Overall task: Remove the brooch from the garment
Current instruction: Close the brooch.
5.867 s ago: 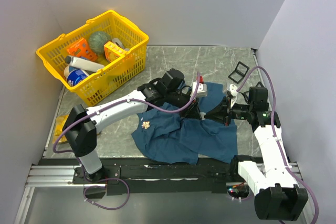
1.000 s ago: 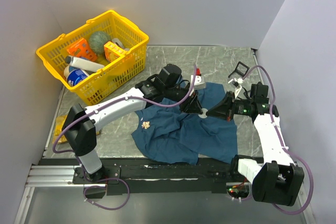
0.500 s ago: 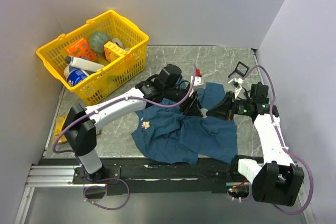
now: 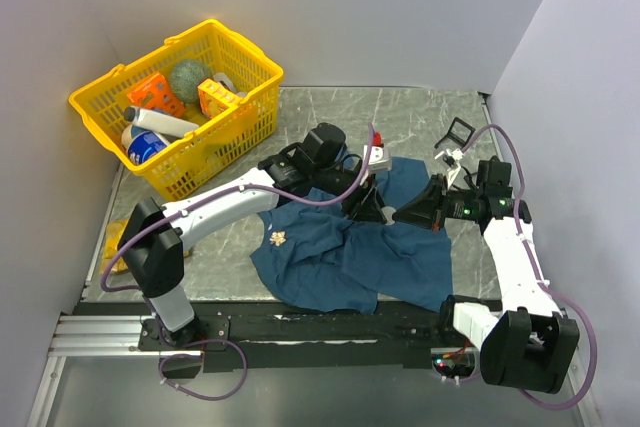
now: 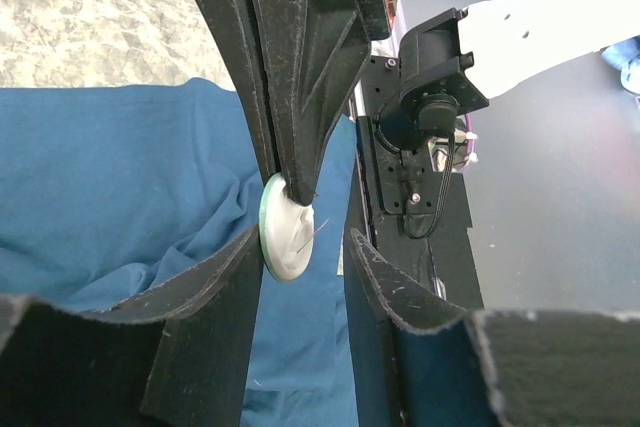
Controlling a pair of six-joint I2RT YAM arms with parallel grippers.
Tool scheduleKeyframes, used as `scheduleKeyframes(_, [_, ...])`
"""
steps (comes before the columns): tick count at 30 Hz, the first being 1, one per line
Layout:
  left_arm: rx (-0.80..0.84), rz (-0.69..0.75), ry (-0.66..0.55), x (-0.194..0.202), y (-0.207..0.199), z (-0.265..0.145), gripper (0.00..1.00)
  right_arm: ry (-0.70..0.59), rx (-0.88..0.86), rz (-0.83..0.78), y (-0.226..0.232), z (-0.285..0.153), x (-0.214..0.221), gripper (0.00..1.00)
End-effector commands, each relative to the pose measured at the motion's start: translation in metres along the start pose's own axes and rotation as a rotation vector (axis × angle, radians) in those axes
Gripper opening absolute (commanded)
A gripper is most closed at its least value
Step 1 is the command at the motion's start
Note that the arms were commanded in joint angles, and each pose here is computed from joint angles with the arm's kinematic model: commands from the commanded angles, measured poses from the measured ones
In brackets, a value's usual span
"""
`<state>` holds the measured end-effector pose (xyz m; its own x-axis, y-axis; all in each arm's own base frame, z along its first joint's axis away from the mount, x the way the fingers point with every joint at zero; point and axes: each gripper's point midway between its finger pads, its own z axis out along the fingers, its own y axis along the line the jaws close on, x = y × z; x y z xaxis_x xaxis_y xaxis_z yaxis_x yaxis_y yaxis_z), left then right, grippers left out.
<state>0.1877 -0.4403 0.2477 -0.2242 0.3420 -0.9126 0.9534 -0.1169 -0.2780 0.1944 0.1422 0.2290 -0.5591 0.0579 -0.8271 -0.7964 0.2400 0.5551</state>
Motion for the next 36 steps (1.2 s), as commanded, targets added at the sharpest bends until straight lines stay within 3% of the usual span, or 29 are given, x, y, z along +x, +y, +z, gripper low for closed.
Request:
scheduleKeyframes(1, [0.028,0.018,-0.006,-0.002,-0.009,0.007,0.42,-0.019,-0.017,-0.064,0.008,-0.002,-0.011,0.00])
scheduleKeyframes(10, [-0.007,0.040,0.015,0.000,-0.006,0.013,0.39,-0.018,-0.019,-0.066,0.008,-0.002,-0.011,0.00])
scheduleKeyframes(17, [-0.008,0.034,0.022,0.003,-0.005,0.015,0.29,-0.018,-0.016,-0.066,0.007,-0.002,-0.011,0.00])
scheduleKeyframes(36, [-0.105,0.067,0.045,0.003,0.010,0.018,0.17,-0.017,-0.015,-0.067,0.006,-0.002,-0.010,0.00])
